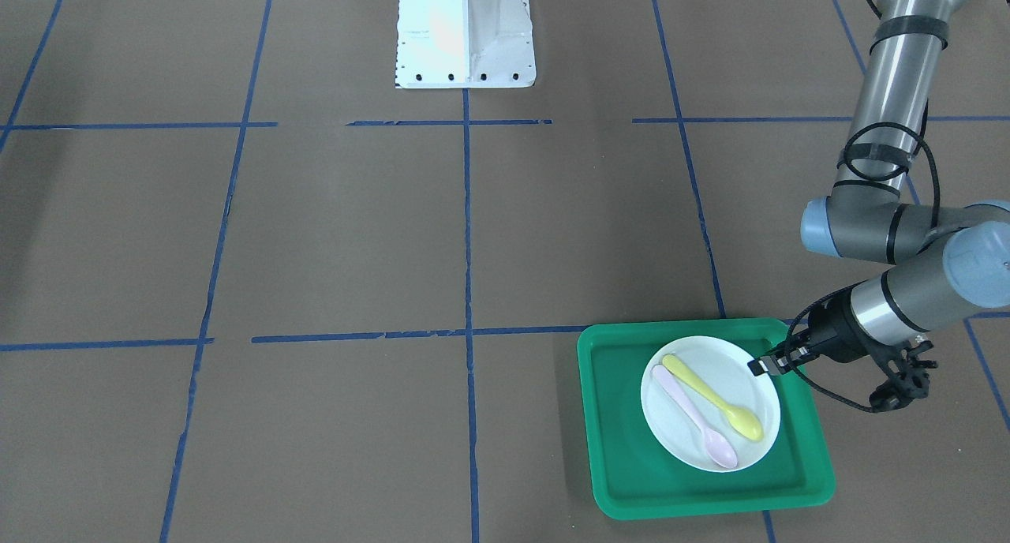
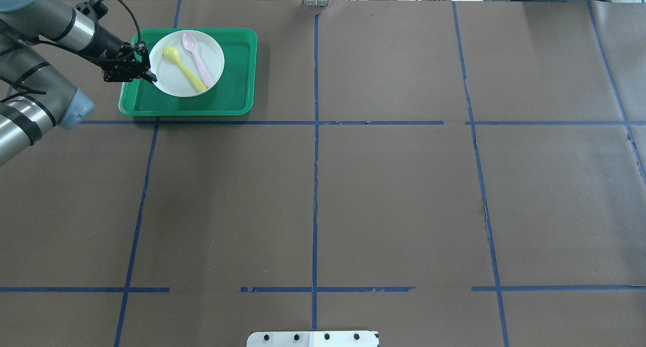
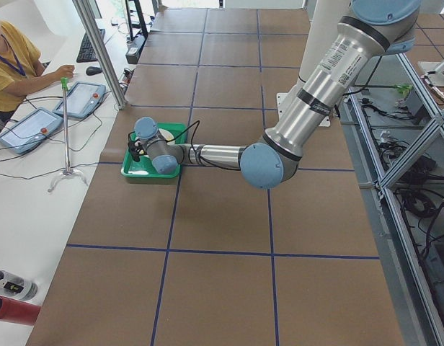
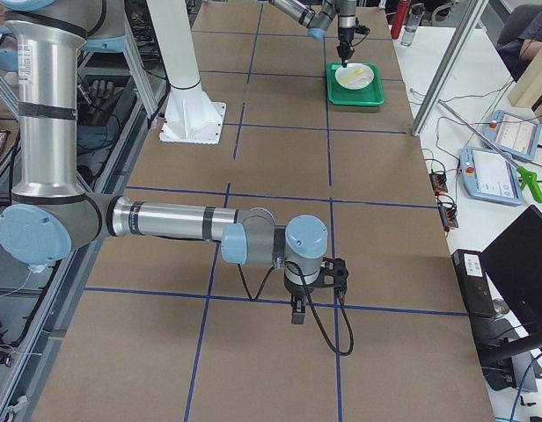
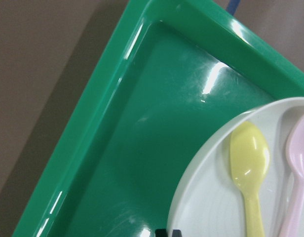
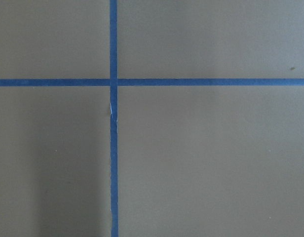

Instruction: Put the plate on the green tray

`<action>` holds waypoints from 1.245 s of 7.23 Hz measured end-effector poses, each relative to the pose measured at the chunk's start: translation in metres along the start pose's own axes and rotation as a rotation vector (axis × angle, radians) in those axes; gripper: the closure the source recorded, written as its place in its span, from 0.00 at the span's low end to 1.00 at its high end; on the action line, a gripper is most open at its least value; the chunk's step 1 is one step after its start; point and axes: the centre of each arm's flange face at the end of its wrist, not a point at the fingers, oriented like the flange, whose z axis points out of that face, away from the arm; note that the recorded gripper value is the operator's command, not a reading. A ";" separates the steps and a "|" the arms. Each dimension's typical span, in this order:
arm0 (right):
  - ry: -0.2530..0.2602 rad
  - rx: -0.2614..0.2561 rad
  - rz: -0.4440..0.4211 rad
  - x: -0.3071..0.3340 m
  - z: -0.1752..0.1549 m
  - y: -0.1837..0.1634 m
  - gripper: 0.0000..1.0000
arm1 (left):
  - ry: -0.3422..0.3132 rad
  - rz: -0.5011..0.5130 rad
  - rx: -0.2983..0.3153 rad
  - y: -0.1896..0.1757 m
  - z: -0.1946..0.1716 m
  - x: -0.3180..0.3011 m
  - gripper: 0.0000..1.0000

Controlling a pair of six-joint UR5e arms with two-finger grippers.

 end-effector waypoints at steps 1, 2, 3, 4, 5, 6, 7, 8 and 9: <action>0.000 0.000 0.000 0.000 0.000 0.000 0.00 | -0.004 0.008 -0.001 0.005 0.009 0.002 0.86; 0.000 0.000 0.000 0.000 0.000 0.000 0.00 | -0.006 0.011 -0.002 0.007 0.012 0.002 0.81; 0.000 0.000 0.000 0.000 0.000 0.000 0.00 | -0.008 0.010 -0.001 0.007 0.014 0.001 0.59; 0.000 0.000 0.000 0.000 0.000 0.000 0.00 | -0.010 0.008 0.006 0.006 0.014 -0.001 0.24; 0.000 0.000 0.000 0.000 0.000 0.000 0.00 | -0.013 0.007 0.019 0.005 0.014 -0.003 0.02; 0.000 0.000 0.000 0.000 0.000 0.000 0.00 | -0.015 0.003 0.030 0.002 0.012 -0.005 0.02; 0.000 0.000 0.000 0.000 0.000 0.000 0.00 | -0.015 -0.004 0.042 -0.004 0.005 -0.008 0.02; 0.000 0.000 0.000 0.000 0.000 0.000 0.00 | -0.014 -0.006 0.050 -0.013 -0.008 -0.016 0.02; 0.000 0.000 0.000 0.000 0.000 0.000 0.00 | -0.023 0.008 0.035 -0.020 -0.022 -0.028 0.02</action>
